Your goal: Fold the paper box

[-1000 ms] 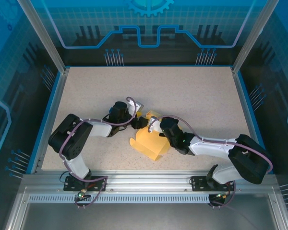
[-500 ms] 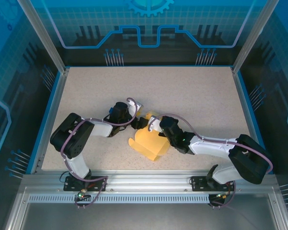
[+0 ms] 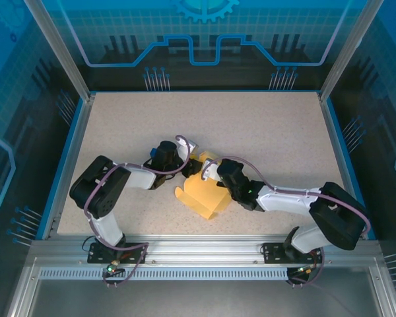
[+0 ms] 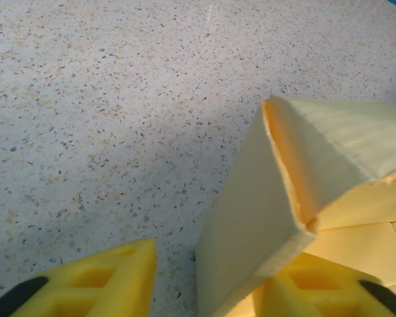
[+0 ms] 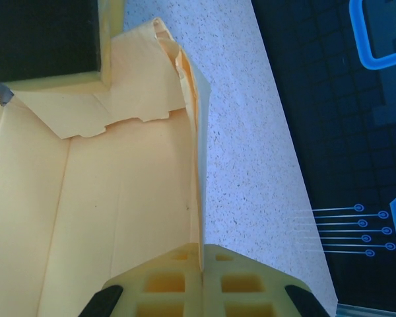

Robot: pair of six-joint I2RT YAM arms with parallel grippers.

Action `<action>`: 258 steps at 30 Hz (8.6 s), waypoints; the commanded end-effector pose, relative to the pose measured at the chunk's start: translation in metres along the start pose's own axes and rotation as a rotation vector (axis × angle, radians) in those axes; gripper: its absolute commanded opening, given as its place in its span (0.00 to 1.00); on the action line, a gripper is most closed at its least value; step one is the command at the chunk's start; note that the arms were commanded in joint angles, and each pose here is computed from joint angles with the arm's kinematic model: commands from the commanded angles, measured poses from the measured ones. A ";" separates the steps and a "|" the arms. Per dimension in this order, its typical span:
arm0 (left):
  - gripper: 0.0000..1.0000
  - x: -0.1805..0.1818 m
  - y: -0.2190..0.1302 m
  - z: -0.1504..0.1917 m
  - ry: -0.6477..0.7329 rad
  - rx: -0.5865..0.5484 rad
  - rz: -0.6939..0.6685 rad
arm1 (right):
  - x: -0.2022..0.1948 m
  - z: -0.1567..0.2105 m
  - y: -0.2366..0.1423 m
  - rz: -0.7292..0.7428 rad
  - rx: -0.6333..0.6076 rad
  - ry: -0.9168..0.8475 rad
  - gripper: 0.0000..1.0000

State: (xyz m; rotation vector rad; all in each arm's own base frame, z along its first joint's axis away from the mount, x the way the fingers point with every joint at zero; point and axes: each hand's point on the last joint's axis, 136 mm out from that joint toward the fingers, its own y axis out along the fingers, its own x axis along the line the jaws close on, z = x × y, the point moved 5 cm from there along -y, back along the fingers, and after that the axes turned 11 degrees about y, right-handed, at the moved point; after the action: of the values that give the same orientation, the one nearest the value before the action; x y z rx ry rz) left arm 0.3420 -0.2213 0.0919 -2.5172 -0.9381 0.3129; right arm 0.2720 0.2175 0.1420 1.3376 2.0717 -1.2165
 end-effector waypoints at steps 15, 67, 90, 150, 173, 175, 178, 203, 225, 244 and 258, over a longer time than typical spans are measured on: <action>0.25 0.004 0.001 0.000 0.072 -0.010 -0.038 | -0.015 -0.017 -0.005 -0.039 0.001 0.033 0.23; 0.76 0.003 0.008 -0.015 0.053 -0.065 0.008 | 0.015 0.002 0.012 -0.043 0.059 -0.163 0.00; 0.69 0.012 0.011 -0.028 -0.019 -0.076 0.028 | 0.010 0.000 0.004 -0.092 0.010 -0.077 0.00; 0.68 0.022 0.028 -0.020 -0.124 -0.096 -0.040 | 0.001 -0.001 0.003 -0.172 0.028 0.076 0.00; 0.33 0.038 0.031 -0.013 -0.216 -0.080 -0.274 | 0.001 -0.002 -0.002 -0.195 0.023 0.115 0.00; 0.31 0.040 0.031 -0.012 -0.223 -0.073 -0.311 | 0.001 -0.001 -0.003 -0.199 0.026 0.119 0.00; 0.30 0.044 0.030 -0.011 -0.244 -0.066 -0.358 | 0.002 -0.001 -0.003 -0.201 0.026 0.124 0.00; 0.24 0.009 0.030 -0.020 -0.009 -0.001 -0.127 | -0.053 -0.027 -0.029 -0.162 0.042 0.239 0.41; 0.23 0.005 0.027 -0.027 -0.017 -0.022 -0.099 | -0.038 -0.011 0.034 -0.104 0.256 0.134 0.34; 0.34 0.006 0.026 -0.037 -0.055 -0.066 -0.100 | -0.021 -0.007 0.026 -0.116 0.278 0.113 0.06; 0.50 0.013 0.018 -0.037 -0.093 -0.100 -0.077 | -0.021 -0.004 0.027 -0.099 0.292 0.086 0.05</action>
State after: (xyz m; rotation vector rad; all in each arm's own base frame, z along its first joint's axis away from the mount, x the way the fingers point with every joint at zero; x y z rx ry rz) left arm 0.3732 -0.2366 0.0925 -2.4799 -1.1043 0.3833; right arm 0.3089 0.2158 0.1526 1.4538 2.1342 -1.5417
